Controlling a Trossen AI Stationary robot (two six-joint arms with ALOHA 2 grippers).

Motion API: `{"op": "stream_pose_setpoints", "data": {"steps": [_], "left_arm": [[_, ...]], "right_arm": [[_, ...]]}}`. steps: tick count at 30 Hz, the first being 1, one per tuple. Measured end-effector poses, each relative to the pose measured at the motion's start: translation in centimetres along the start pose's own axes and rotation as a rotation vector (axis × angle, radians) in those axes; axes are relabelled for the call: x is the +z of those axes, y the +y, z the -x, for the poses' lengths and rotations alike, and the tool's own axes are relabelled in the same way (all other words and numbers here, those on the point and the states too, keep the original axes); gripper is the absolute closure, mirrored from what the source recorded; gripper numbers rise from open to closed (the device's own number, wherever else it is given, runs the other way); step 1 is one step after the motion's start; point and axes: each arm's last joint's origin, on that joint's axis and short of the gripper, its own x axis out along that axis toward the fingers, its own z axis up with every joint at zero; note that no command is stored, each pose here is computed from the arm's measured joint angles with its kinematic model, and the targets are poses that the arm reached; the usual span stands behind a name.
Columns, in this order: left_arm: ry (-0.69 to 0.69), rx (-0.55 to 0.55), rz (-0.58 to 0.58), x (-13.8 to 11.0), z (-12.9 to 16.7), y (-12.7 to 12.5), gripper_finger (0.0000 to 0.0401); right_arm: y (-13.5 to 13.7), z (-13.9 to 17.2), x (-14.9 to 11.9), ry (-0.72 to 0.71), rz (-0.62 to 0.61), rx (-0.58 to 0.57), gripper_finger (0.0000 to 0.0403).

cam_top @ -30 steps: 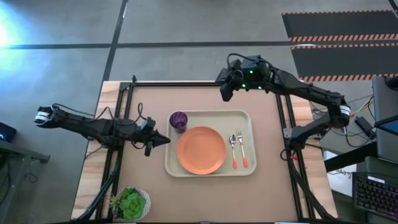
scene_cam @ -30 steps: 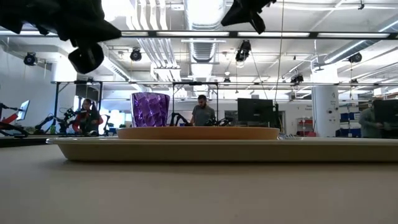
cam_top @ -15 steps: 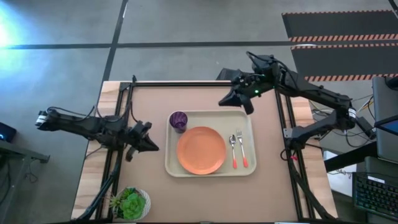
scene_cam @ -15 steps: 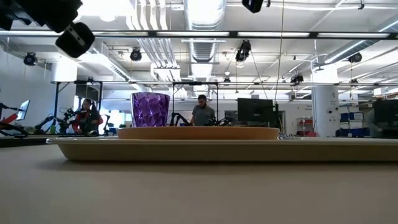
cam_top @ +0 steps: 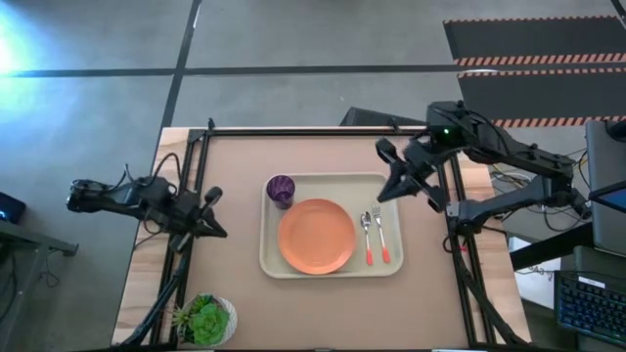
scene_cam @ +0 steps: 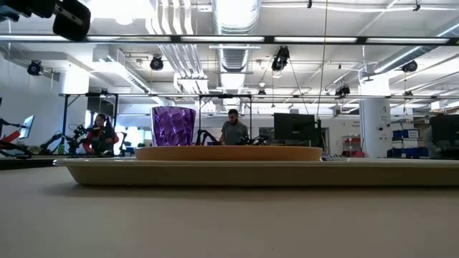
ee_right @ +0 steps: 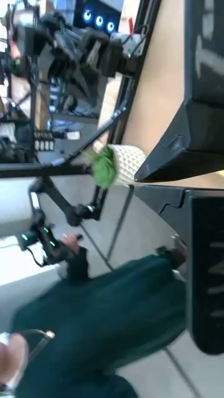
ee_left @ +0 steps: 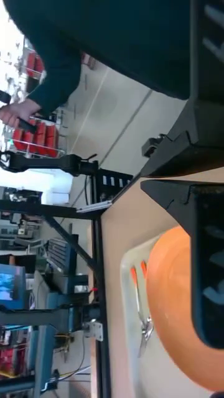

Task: Pick and place plate/cup/fork/spoon on tray
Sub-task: Return to Home Position

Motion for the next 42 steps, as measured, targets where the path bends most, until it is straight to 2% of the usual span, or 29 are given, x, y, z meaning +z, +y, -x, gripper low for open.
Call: {"op": "stream_pose_setpoints", "data": {"steps": [5, 8, 9, 11, 12, 14, 15, 17, 21, 24, 28, 35, 42], "left_arm": [[-0.016, -0.001, -0.051, 0.1, 0.4, -0.1, 0.0401], [0.003, 0.014, -0.043, -0.2, 0.5, -0.1, 0.0401], [0.005, 0.053, -0.004, -0.3, 0.6, 0.0, 0.0401], [-0.007, 0.167, 0.149, -0.4, 0.6, 0.3, 0.0401], [-0.013, 0.216, 0.210, -0.4, 0.7, 0.5, 0.0401], [-0.023, 0.257, 0.235, -0.4, 0.7, 0.6, 0.0401], [-0.023, 0.258, 0.219, -0.4, 0.6, 0.6, 0.0401], [-0.022, 0.257, 0.169, -0.3, 0.5, 0.6, 0.0401], [-0.042, 0.252, 0.039, 0.1, 0.3, 0.7, 0.0401], [-0.028, 0.253, -0.035, 0.1, 0.1, 0.7, 0.0401], [-0.005, 0.255, -0.041, -0.2, -0.2, 0.8, 0.0401], [-0.009, 0.254, -0.040, -1.7, -1.3, 1.4, 0.0401], [-0.052, 0.250, -0.047, -2.2, -1.6, 1.5, 0.0401]], "right_arm": [[0.7, 0.4, -1.0, 0.050, 0.019, 0.012, 0.0392], [0.7, 0.4, -1.4, 0.079, 0.043, 0.017, 0.0392], [0.8, 0.4, -1.5, 0.088, 0.043, 0.018, 0.0392], [0.7, 0.4, -1.6, 0.095, 0.009, -0.002, 0.0392], [0.7, 0.4, -1.6, 0.098, -0.045, -0.030, 0.0392], [0.4, 0.4, -1.6, 0.105, -0.188, -0.103, 0.0392], [0.2, 0.2, -1.7, 0.105, -0.232, -0.122, 0.0392], [0.0, 0.1, -1.6, 0.098, -0.210, -0.107, 0.0392], [0.7, 0.1, -1.3, 0.048, -0.002, 0.118, 0.0392], [1.3, 0.5, -1.0, 0.019, 0.063, 0.183, 0.0392], [1.6, 0.8, -0.9, 0.021, 0.009, 0.181, 0.0392], [1.7, 0.8, -0.8, 0.012, 0.029, 0.181, 0.0392], [1.1, 0.4, -0.7, 0.023, -0.225, 0.174, 0.0392]]}}
